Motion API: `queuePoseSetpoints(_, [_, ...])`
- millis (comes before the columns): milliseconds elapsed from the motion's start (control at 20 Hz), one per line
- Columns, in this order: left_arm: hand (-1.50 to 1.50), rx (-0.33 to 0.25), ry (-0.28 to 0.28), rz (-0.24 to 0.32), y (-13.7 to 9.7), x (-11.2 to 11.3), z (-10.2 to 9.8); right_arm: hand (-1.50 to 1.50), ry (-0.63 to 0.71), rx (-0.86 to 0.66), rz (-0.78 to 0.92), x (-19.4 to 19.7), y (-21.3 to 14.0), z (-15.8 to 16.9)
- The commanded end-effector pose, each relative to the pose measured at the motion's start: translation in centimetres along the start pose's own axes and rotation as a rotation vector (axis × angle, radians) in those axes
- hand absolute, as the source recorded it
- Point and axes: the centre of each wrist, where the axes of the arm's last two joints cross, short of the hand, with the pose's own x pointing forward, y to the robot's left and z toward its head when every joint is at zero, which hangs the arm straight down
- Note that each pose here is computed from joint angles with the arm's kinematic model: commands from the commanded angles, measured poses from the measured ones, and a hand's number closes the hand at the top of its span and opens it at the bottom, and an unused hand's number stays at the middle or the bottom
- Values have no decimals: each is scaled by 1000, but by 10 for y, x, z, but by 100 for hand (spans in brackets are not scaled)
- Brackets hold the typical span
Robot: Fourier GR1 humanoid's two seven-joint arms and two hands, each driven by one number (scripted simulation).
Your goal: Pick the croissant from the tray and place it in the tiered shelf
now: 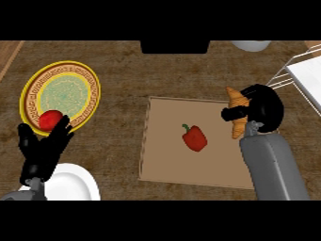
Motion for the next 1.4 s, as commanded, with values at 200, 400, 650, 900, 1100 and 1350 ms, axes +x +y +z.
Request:
queuePoseSetpoints(200, [0,6,11,-8,0,5,-4,150,108,-428,-119,97,-68,21])
queuePoseSetpoints(400, [0,16,15,1,-1,-2,3,150,168,-524,-100,120,-103,41])
queuePoseSetpoints(650, [0,6,31,2,-5,-1,2,150,180,-605,-100,143,-156,57])
queuePoseSetpoints(900, [0,31,3,17,5,11,-2,150,213,-654,-133,151,-210,54])
queuePoseSetpoints(1100, [0,3,8,34,-9,9,-3,150,225,-693,-166,141,-245,37])
queuePoseSetpoints(1350, [0,-11,-1,15,3,10,-6,150,253,-704,-144,126,-285,17])
